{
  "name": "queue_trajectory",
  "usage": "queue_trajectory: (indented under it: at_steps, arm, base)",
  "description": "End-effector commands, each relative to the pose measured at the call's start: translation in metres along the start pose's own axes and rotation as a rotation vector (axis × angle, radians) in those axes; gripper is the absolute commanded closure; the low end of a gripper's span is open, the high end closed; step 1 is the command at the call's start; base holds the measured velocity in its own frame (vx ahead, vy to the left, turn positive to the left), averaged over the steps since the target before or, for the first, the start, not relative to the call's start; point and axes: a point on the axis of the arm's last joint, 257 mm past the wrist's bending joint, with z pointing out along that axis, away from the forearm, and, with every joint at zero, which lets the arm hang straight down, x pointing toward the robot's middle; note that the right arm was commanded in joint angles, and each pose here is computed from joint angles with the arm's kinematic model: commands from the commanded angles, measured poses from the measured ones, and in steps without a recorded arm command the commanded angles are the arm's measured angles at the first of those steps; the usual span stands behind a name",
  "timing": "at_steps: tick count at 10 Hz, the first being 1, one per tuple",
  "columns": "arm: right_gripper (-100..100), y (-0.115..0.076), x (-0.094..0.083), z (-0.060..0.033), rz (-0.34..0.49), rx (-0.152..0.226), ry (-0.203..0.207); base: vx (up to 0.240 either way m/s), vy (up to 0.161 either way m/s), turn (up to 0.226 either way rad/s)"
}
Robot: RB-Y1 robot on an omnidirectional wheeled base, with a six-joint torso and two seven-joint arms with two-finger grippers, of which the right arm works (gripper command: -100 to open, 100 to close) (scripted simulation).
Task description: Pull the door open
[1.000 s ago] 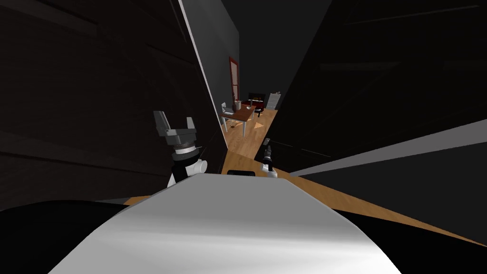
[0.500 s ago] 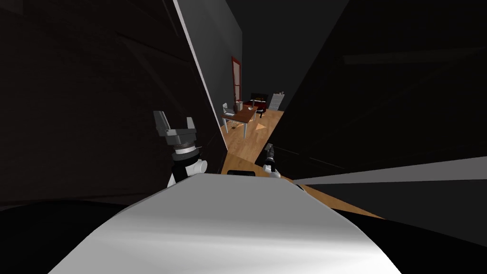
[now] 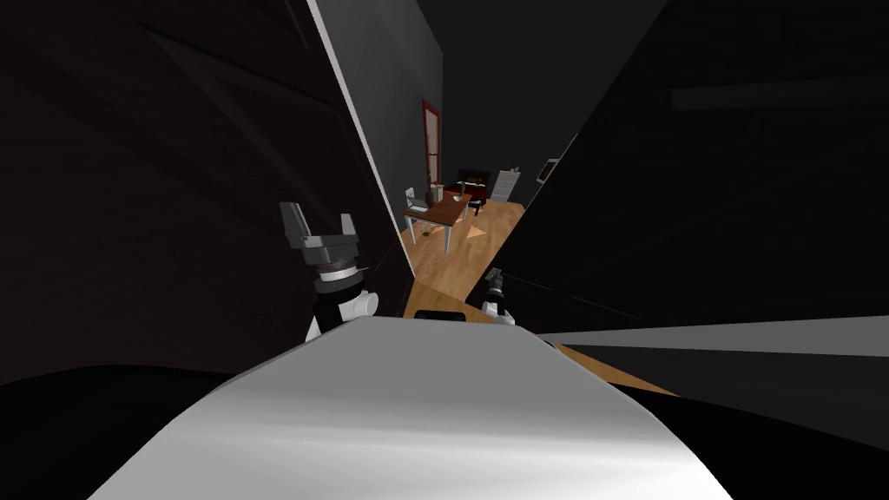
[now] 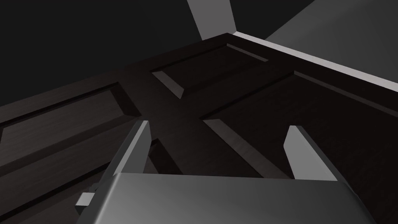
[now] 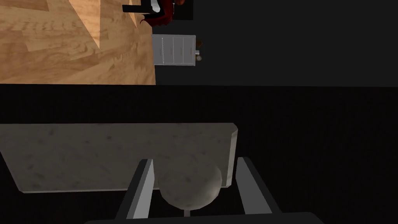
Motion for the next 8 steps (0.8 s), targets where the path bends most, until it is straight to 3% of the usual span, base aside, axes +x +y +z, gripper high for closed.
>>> queue_trajectory:
  at_steps: [1, 5, 8]
  arm:
    - [100, 0.001, 0.0004, 0.001, -0.001, -0.002, 0.001]
    - [100, 0.001, 0.0004, 0.001, -0.001, -0.002, 0.001]
    - [100, 0.0002, 0.0013, 0.0003, -0.001, 0.0, 0.027]
  base:
    - [-0.034, -0.002, 0.019]
    - [-0.004, -0.002, 0.002]
    - [-0.152, -0.002, 0.051]
